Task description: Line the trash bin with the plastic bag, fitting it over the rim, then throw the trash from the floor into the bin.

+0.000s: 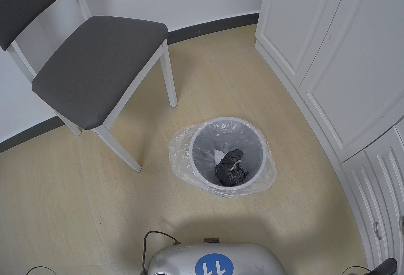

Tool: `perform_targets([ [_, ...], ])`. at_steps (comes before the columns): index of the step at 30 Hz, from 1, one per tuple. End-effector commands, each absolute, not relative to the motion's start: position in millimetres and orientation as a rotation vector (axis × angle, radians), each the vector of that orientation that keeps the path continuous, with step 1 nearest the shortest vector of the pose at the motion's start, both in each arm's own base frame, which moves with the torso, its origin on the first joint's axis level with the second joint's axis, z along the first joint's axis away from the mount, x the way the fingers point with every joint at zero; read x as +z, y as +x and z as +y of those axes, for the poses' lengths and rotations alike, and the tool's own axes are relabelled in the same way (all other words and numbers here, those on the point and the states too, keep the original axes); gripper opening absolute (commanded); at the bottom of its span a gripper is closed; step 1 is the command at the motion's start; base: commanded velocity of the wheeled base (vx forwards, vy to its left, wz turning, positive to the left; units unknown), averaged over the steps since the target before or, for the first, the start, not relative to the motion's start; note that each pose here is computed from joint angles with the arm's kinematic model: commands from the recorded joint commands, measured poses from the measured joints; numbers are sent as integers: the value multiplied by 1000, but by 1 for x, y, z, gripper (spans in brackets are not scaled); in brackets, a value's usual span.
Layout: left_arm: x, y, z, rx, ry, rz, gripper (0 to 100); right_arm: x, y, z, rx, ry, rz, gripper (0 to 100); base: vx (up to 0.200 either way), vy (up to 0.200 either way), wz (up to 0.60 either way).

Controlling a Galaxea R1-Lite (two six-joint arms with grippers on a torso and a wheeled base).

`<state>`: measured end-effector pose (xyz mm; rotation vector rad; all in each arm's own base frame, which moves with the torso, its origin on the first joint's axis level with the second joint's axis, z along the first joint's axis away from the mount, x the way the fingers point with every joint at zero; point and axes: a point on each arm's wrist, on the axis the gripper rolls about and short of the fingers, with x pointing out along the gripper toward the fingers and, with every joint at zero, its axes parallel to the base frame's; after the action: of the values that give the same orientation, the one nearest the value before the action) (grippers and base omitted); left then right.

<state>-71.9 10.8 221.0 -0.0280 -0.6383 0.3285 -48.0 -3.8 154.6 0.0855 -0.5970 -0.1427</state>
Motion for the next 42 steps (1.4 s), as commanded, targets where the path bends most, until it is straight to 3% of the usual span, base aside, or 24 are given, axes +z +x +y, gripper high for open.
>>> perform_targets([
  [1, 227, -96, 10, 326, -33, -733, 100, 176, -67, -4, -149, 57, -704, 100, 0, 0, 0],
  [12, 220, -107, 4, 202, 25, -847, 100, 193, -81, -3, -180, -58, -796, 100, 0, 0, 0],
  [17, 202, -89, 4, 189, 47, -797, 100, 193, -81, -3, -156, -69, -818, 100, 0, 0, 0],
  [25, 126, -36, 1, 46, 84, -509, 100, 164, -60, 1, -33, -163, -774, 100, 0, 0, 0],
  [33, 100, -26, 1, 18, 11, -244, 100, 144, -49, 1, -19, -177, -734, 100, 0, 0, 0],
  [42, 83, -23, 1, 37, 3, -66, 100, 137, -43, 1, -6, -162, -640, 100, 0, 0, 0],
])
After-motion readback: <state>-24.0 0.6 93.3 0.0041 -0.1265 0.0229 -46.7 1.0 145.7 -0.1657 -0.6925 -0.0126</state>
